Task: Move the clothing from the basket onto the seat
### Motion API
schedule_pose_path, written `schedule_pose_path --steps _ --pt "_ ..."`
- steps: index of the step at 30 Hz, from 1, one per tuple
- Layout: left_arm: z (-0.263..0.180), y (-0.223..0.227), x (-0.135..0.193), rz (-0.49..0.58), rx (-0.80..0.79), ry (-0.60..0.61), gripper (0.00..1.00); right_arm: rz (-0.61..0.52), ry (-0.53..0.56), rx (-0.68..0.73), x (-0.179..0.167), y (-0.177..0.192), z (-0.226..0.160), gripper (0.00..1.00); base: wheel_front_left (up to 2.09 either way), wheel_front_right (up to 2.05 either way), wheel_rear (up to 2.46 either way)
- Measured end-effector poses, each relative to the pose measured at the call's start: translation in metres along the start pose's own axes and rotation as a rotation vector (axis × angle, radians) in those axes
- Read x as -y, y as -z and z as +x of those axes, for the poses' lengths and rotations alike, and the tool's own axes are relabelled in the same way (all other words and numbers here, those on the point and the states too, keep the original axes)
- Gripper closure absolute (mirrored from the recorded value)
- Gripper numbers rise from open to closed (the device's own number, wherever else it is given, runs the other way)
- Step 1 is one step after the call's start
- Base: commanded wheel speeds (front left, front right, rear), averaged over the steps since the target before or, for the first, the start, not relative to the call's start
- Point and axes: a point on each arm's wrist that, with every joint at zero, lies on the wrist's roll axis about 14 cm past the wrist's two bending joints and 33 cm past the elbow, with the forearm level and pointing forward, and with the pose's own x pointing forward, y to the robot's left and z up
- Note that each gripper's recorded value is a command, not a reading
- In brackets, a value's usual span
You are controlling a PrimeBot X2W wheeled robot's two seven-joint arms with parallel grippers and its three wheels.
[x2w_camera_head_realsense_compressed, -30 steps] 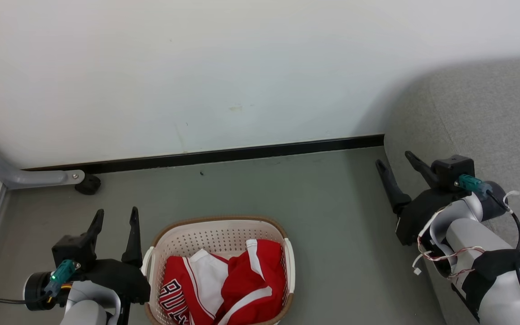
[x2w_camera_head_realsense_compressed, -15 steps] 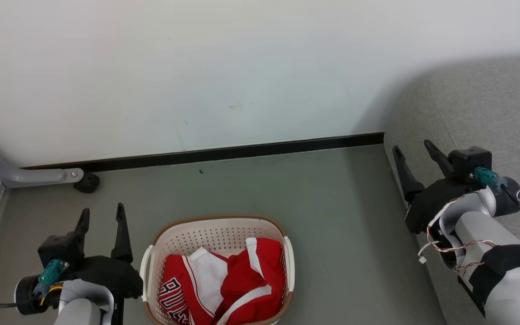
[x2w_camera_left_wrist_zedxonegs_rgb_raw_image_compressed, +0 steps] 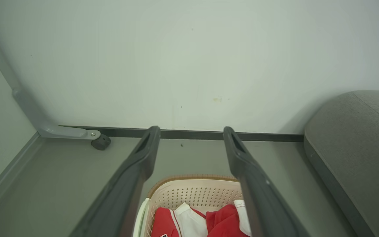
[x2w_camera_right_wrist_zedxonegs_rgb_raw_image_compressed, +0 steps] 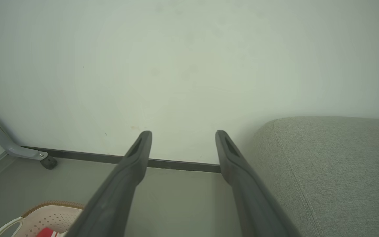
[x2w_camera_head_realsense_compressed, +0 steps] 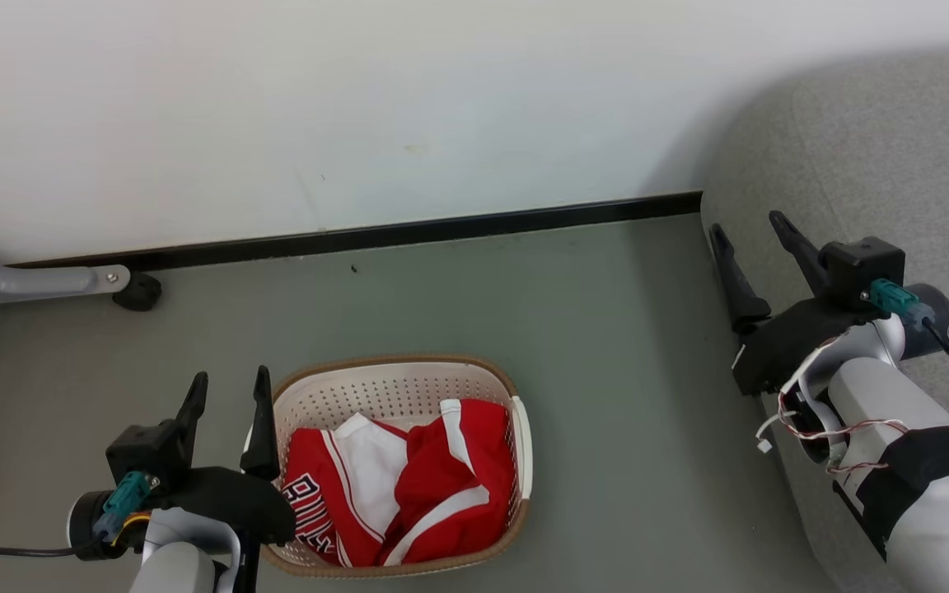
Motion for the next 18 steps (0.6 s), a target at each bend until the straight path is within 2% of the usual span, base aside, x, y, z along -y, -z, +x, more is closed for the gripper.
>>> schedule_pose_path --steps 12,18 --pt "0.017 0.06 0.019 -0.063 -0.152 0.045 0.0 -0.029 -0.014 0.063 0.007 -0.003 0.035 0.0 0.0 0.0 0.0" --pt "0.033 0.087 0.035 -0.069 -0.223 0.11 0.0 -0.049 -0.022 0.108 0.011 -0.006 0.055 0.0 0.0 0.0 0.0"
